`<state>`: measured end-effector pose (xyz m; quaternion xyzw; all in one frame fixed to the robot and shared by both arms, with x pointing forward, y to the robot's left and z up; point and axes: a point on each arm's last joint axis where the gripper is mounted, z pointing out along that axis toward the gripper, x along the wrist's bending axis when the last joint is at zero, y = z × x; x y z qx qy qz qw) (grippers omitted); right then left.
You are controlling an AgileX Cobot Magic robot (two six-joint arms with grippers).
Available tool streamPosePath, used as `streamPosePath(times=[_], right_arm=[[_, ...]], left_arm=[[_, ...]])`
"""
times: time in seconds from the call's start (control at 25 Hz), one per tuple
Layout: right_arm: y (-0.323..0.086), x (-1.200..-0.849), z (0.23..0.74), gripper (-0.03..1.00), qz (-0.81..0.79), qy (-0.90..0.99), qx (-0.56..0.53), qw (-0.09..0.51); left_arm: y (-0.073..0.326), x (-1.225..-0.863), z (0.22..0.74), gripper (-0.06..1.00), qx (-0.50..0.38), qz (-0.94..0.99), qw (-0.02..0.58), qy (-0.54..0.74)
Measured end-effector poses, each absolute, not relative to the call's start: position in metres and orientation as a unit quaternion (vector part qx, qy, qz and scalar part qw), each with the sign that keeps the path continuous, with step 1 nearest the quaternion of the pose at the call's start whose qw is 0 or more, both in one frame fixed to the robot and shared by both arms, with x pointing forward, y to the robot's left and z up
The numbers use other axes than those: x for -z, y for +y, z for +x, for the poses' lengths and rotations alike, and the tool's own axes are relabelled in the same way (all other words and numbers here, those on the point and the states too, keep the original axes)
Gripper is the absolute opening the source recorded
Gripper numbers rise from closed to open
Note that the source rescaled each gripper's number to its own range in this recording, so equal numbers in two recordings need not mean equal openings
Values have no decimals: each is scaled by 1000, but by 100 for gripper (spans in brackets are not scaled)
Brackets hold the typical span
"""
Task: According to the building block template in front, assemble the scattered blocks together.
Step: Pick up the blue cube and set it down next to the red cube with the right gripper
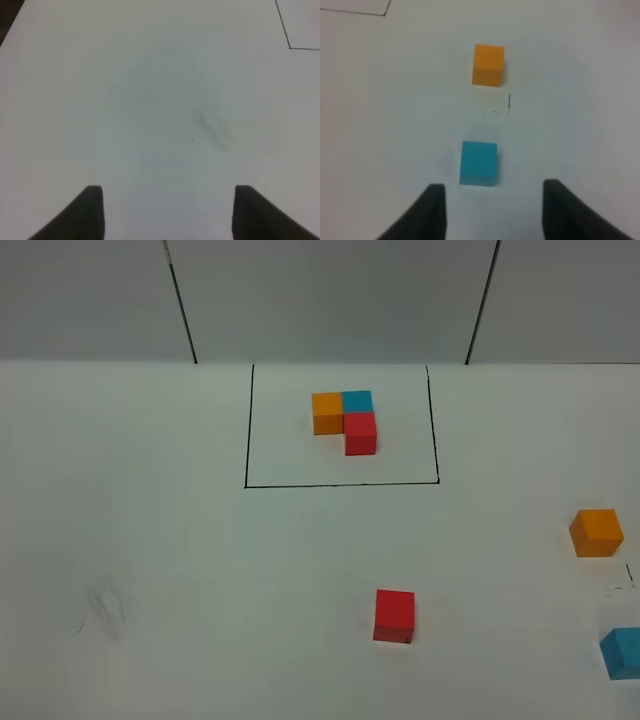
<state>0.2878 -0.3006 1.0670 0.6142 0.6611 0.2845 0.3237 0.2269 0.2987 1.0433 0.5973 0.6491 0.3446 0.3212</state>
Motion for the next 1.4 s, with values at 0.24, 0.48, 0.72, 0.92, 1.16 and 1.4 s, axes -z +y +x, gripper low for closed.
streamPosePath(times=[0.24,0.48,0.72,0.92,1.16,1.4], right_arm=[[-300,-1063,353,80,648,686,-218,249],[-300,-1042,409,99,675,701,-152,175],[-301,-1011,443,100,696,699,-102,130],[-304,-989,456,100,704,699,-65,109],[-304,-955,462,100,709,698,-48,92],[-303,-922,459,99,715,694,-44,79]], left_arm=[[299,-1043,227,23,-344,597,321,649],[299,-1043,227,23,-344,597,321,649],[299,-1043,227,23,-344,597,321,649],[299,-1043,227,23,-344,597,321,649],[299,-1043,227,23,-344,597,321,649],[299,-1043,227,23,-344,597,321,649]])
